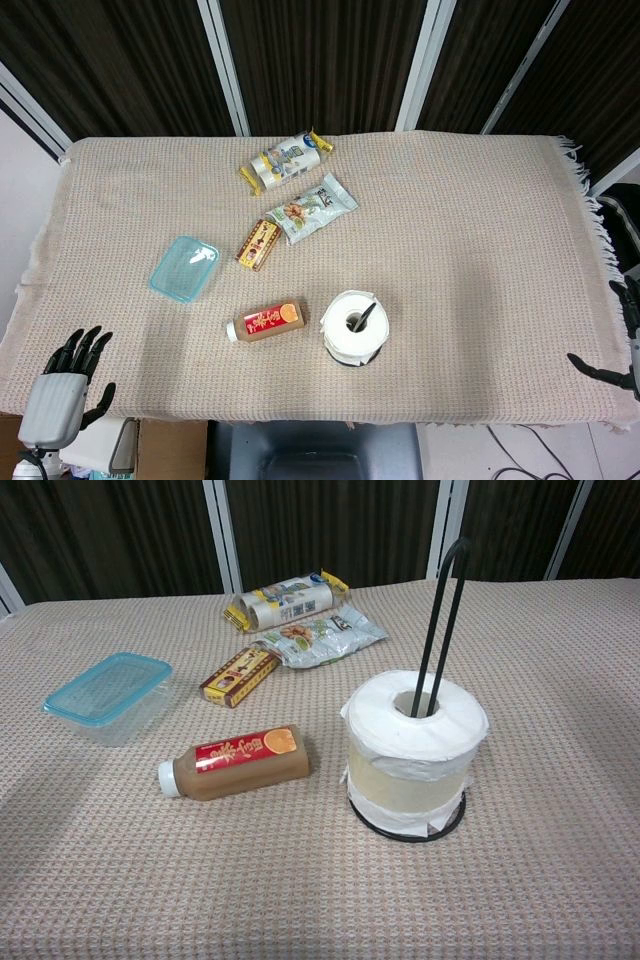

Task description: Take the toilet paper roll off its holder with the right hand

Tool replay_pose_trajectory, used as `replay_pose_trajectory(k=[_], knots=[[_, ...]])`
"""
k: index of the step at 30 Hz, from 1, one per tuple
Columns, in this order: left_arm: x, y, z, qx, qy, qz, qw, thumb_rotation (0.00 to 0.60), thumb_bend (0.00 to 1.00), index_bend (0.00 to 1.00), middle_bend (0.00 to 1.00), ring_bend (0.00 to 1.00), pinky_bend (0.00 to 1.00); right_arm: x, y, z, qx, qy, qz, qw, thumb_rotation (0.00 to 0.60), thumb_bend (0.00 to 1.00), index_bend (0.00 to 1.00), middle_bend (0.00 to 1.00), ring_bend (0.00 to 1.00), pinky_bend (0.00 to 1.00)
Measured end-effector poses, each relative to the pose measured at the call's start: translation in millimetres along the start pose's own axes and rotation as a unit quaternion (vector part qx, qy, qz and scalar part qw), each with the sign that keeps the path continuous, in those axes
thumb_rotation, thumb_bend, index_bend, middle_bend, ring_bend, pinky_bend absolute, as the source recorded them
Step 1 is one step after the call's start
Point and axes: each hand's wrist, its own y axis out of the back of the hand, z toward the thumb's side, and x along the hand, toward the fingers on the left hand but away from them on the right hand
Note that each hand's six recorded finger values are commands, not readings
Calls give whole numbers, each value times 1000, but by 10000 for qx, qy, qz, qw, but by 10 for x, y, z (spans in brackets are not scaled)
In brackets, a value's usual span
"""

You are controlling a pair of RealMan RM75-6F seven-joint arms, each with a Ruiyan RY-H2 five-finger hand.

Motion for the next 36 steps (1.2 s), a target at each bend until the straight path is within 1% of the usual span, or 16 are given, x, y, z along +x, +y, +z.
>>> replay_pose_trajectory(k=[2, 5, 8, 12, 15, 16, 18, 21, 23, 30, 36], knots=[[-5, -3, -7, -53, 0, 1, 10000, 600, 397, 117, 64, 57, 210, -5, -28, 32, -186, 106, 88, 9997, 600, 51, 0, 24, 0, 0], [-14, 7, -20, -47, -23, 37, 10000, 600, 396, 124, 65, 57, 211, -24, -107, 96, -578, 329, 318, 9973, 600, 50, 0, 24, 0, 0], [-21, -1, -17, -24, -90, 24, 10000, 600, 395, 136, 70, 57, 211, -73, -244, 190, -1002, 581, 682, 9909, 600, 50, 0, 24, 0, 0], [-31, -33, -13, 13, -190, -39, 9998, 600, 397, 146, 78, 56, 211, -190, -519, 416, -1475, 929, 1345, 9755, 600, 51, 0, 24, 0, 0], [-46, -50, -25, -39, -201, -67, 9998, 600, 397, 160, 88, 56, 211, -293, -720, 662, -1635, 1210, 1753, 9633, 600, 49, 0, 24, 0, 0], [-53, -55, -33, -60, -203, -73, 9997, 600, 397, 164, 92, 56, 211, -324, -773, 743, -1674, 1298, 1833, 9600, 600, 49, 0, 24, 0, 0], [-64, -58, -45, -81, -215, -78, 9997, 600, 398, 172, 95, 57, 211, -385, -876, 921, -1750, 1472, 1946, 9539, 600, 48, 0, 24, 0, 0], [-81, -55, -53, -97, -256, -68, 9996, 600, 398, 184, 101, 57, 212, -450, -997, 1122, -1780, 1624, 2057, 9485, 600, 48, 0, 24, 0, 0], [-91, -57, -57, -117, -280, -66, 9995, 600, 397, 187, 104, 57, 212, -474, -1073, 1228, -1796, 1682, 2149, 9451, 600, 48, 0, 24, 0, 0], [-114, -74, -70, -180, -315, -91, 9993, 600, 396, 196, 110, 57, 219, -489, -1348, 1583, -1920, 1850, 2657, 9265, 600, 48, 0, 24, 0, 0], [-146, -74, -81, -186, -358, -117, 9991, 600, 396, 207, 119, 57, 230, -530, -1555, 1793, -1804, 2033, 2724, 9230, 600, 47, 0, 25, 0, 0]])
